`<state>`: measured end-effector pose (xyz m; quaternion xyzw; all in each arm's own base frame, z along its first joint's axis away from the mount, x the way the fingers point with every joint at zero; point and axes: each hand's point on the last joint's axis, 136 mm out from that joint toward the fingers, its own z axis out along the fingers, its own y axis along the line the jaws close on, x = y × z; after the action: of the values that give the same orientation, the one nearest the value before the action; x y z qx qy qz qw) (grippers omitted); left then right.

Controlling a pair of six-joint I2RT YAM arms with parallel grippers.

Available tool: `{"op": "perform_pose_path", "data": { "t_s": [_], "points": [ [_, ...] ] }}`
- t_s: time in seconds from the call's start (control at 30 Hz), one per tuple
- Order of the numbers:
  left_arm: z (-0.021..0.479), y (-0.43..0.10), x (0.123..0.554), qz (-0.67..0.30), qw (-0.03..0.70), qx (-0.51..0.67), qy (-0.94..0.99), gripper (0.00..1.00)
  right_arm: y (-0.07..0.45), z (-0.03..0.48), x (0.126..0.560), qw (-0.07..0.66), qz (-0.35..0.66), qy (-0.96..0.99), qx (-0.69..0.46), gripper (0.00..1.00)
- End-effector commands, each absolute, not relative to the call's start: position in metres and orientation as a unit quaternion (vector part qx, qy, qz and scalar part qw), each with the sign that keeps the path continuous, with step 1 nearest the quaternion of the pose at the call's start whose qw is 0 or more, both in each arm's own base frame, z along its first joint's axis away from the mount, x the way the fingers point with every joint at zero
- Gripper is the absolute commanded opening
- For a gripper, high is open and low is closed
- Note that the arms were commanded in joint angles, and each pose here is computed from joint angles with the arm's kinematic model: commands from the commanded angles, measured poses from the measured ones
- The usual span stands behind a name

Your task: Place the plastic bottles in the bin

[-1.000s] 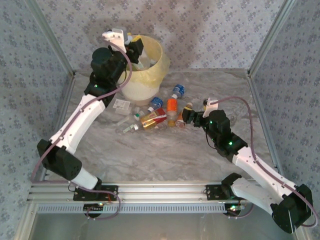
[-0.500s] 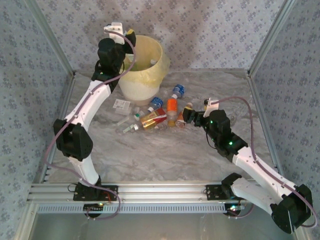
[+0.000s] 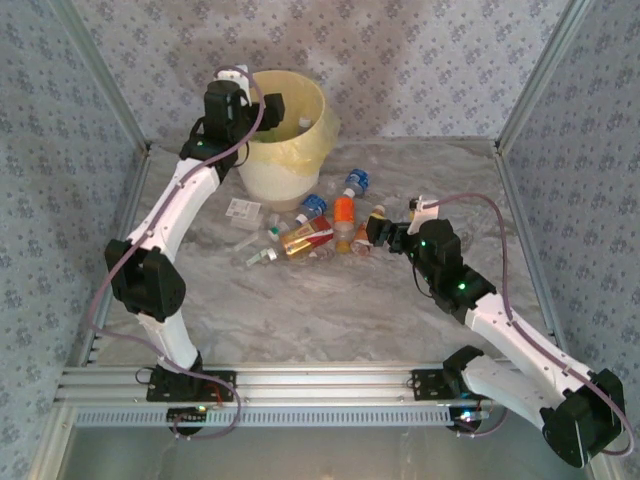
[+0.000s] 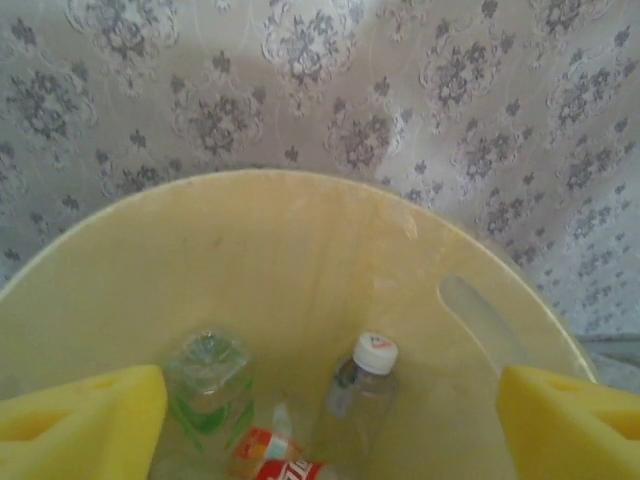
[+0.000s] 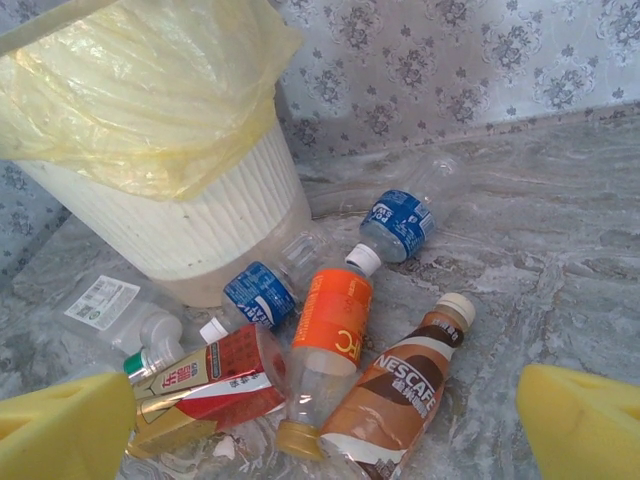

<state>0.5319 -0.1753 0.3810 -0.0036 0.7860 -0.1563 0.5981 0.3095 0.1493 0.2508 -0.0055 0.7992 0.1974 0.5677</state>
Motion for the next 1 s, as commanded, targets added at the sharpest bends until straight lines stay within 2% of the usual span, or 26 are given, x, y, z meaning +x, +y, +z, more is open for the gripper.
{"op": "perform_pose_path", "data": {
  "t_s": [0.0, 0.07, 0.33, 0.5, 0.73, 0.97],
  "points": [
    [0.412, -0.173, 0.508, -0.184, 0.595, -0.007, 0.782, 0.94, 0.144, 0.248, 0.310, 0.562, 0.195, 0.804, 0.011, 1.00],
    [0.422, -0.171, 0.500, -0.189, 0.600, -0.005, 0.777, 0.98, 0.144, 0.246, 0.309, 0.559, 0.196, 0.805, 0.013, 1.00],
    [0.421, -0.163, 0.466, -0.186, 0.593, 0.016, 0.784, 0.98, 0.136, 0.239, 0.309, 0.551, 0.181, 0.814, 0.028, 1.00],
    [0.413, -0.178, 0.431, -0.196, 0.591, 0.118, 0.773, 0.98, 0.132, 0.238, 0.309, 0.551, 0.174, 0.815, 0.038, 1.00],
    [0.368, -0.179, 0.381, -0.150, 0.572, 0.257, 0.764, 0.98, 0.122, 0.235, 0.310, 0.554, 0.163, 0.814, 0.056, 1.00],
    [0.298, -0.183, 0.345, -0.151, 0.495, 0.334, 0.788, 0.98, 0.121, 0.235, 0.313, 0.556, 0.169, 0.811, 0.065, 1.00]
  ]
}}
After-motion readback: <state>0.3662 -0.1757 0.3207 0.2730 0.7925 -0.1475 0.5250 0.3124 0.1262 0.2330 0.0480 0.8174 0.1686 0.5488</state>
